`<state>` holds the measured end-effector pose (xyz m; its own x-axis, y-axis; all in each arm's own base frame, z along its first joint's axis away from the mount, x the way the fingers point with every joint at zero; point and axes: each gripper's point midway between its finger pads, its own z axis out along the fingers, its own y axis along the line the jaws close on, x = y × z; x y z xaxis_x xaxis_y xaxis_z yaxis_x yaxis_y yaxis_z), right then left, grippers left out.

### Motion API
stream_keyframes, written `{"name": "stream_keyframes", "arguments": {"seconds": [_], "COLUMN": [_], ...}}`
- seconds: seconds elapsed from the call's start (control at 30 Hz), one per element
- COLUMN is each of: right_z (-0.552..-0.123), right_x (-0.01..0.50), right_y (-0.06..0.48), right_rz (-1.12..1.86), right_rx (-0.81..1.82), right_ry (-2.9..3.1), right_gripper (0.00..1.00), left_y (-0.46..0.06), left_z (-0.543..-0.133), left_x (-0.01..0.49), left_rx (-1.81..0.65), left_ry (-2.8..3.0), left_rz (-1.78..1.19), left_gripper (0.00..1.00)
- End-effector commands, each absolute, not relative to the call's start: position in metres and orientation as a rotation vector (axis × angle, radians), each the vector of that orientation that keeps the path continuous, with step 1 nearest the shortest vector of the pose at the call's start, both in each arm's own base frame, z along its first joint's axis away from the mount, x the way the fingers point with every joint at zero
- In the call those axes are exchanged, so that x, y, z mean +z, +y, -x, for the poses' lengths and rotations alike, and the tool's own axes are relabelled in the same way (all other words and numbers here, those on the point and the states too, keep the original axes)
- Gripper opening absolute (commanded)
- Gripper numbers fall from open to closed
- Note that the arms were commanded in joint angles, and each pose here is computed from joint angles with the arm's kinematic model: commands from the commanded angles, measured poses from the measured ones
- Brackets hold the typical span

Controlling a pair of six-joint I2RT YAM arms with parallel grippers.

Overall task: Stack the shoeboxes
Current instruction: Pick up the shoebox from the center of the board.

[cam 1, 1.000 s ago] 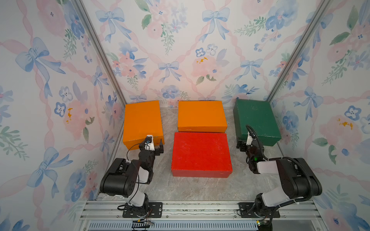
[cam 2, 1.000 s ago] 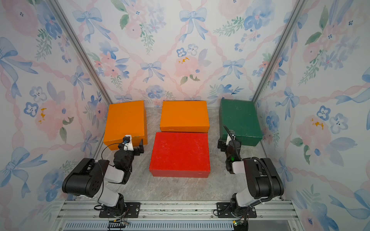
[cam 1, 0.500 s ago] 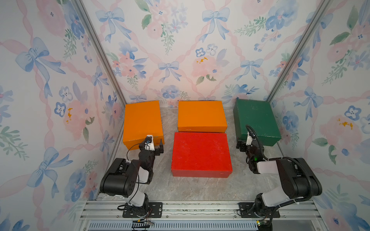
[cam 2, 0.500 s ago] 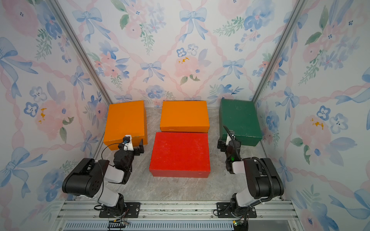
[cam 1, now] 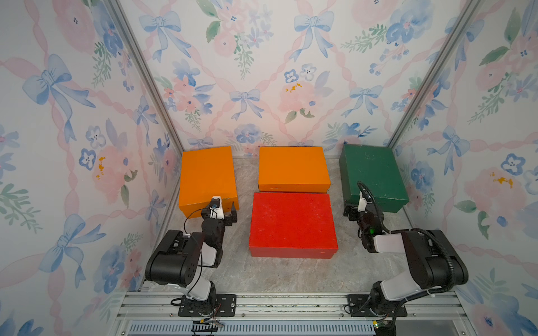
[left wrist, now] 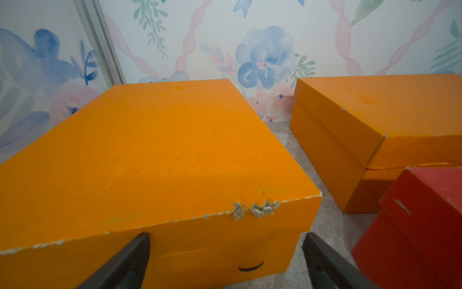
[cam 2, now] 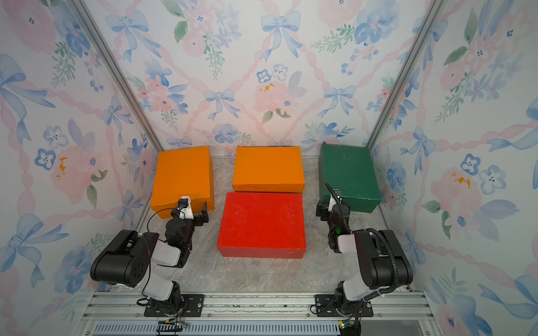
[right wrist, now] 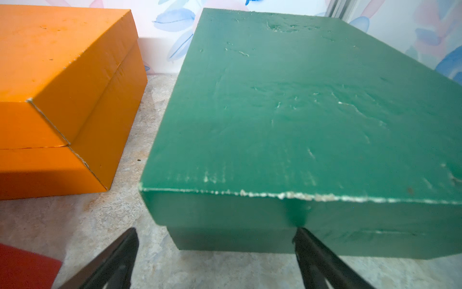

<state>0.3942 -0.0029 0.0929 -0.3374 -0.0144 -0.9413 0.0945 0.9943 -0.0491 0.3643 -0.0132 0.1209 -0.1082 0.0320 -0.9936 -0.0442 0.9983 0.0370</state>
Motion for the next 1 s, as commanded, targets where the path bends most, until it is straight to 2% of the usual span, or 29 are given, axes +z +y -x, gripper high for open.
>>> {"name": "stream_keyframes", "arguments": {"seconds": [0.0,0.6,0.8,0.97], "right_z": [-0.398,-0.397,-0.393,-0.400], "right_x": [0.097,0.098,0.116,0.160], "right_y": [-0.003,-0.007,-0.002,0.021], "right_rz": [-0.051,-0.074,-0.061,0.046], "right_rx": [-0.107,-0.154,-0.252,-0.413], "right_ry": [1.904,1.896,1.876,1.959], "right_gripper": [0.97,0.97,0.97,0.97], "left_y": [-0.002,-0.001,-0.002,-0.014], "left_z": [-0.366,-0.365,-0.362,-0.353], "left_x": [0.128,0.131,0.152,0.173], "left_rx": [0.092,0.104,0.151,0.181], "left_ry": [1.658,1.649,1.644,1.612], "left_rz": [0.076,0.084,0.098,0.105], "left_gripper": [0.98,0.98,0.98,0.98]}}
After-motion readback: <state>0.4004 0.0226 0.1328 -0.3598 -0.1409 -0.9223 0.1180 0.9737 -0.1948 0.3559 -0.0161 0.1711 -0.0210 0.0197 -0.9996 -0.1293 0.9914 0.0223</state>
